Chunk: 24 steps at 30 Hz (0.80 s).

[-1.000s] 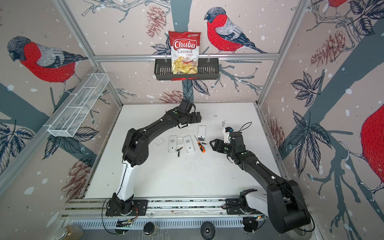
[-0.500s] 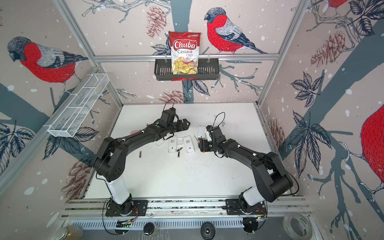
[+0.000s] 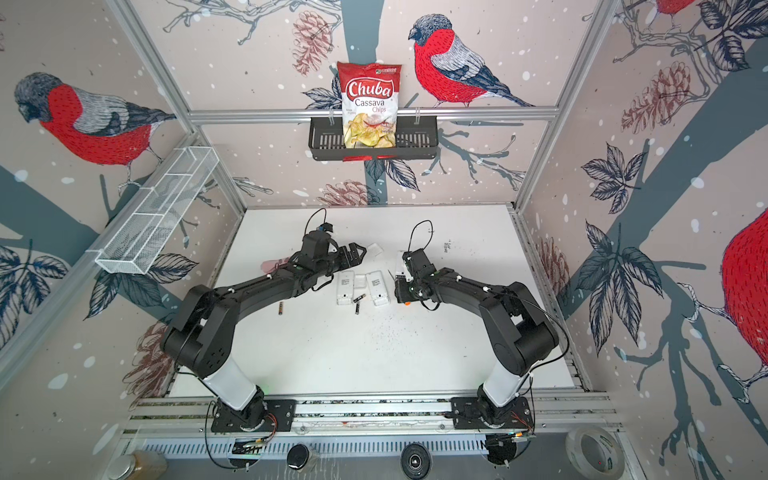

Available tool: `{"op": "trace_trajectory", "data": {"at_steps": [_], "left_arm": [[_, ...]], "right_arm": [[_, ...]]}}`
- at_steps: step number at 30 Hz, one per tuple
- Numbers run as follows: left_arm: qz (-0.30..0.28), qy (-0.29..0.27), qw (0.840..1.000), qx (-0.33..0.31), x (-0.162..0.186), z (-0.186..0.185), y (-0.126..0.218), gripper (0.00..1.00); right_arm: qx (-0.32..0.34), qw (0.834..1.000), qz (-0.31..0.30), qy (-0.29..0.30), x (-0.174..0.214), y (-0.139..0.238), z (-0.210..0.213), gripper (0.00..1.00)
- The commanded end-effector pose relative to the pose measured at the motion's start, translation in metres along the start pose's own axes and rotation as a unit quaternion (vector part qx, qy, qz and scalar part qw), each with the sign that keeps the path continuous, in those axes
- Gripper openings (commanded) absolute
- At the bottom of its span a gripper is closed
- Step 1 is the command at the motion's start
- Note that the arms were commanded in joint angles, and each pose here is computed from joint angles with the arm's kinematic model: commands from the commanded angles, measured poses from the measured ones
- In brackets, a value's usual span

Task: Unload the batteries from the remote control
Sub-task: 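Lower the right gripper onto the orange screwdriver handle and grasp it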

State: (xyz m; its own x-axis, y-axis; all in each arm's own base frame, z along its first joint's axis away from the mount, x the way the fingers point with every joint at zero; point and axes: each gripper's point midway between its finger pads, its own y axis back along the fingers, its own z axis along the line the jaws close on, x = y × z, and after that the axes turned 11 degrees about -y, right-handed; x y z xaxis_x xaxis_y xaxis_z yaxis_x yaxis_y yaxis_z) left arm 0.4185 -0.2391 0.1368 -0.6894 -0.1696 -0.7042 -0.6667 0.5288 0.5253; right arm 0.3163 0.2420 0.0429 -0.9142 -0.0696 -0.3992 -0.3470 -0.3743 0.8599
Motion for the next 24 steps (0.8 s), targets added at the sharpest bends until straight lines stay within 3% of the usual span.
{"op": "trace_trajectory", "data": {"at_steps": [1,16,24], "left_arm": [[-0.019,-0.001,1.0,0.02,-0.008,-0.005,0.005,0.96],[-0.016,0.011,0.999,0.033,0.001,0.001,0.011,0.96],[-0.028,0.02,0.998,0.045,-0.001,0.003,0.021,0.96]], "right_arm": [[0.01,1.0,0.015,0.004,0.005,-0.006,-0.003,0.61],[0.01,0.999,0.032,0.005,0.009,-0.019,-0.003,0.46],[0.006,0.999,0.032,0.005,0.007,-0.017,0.002,0.29]]}}
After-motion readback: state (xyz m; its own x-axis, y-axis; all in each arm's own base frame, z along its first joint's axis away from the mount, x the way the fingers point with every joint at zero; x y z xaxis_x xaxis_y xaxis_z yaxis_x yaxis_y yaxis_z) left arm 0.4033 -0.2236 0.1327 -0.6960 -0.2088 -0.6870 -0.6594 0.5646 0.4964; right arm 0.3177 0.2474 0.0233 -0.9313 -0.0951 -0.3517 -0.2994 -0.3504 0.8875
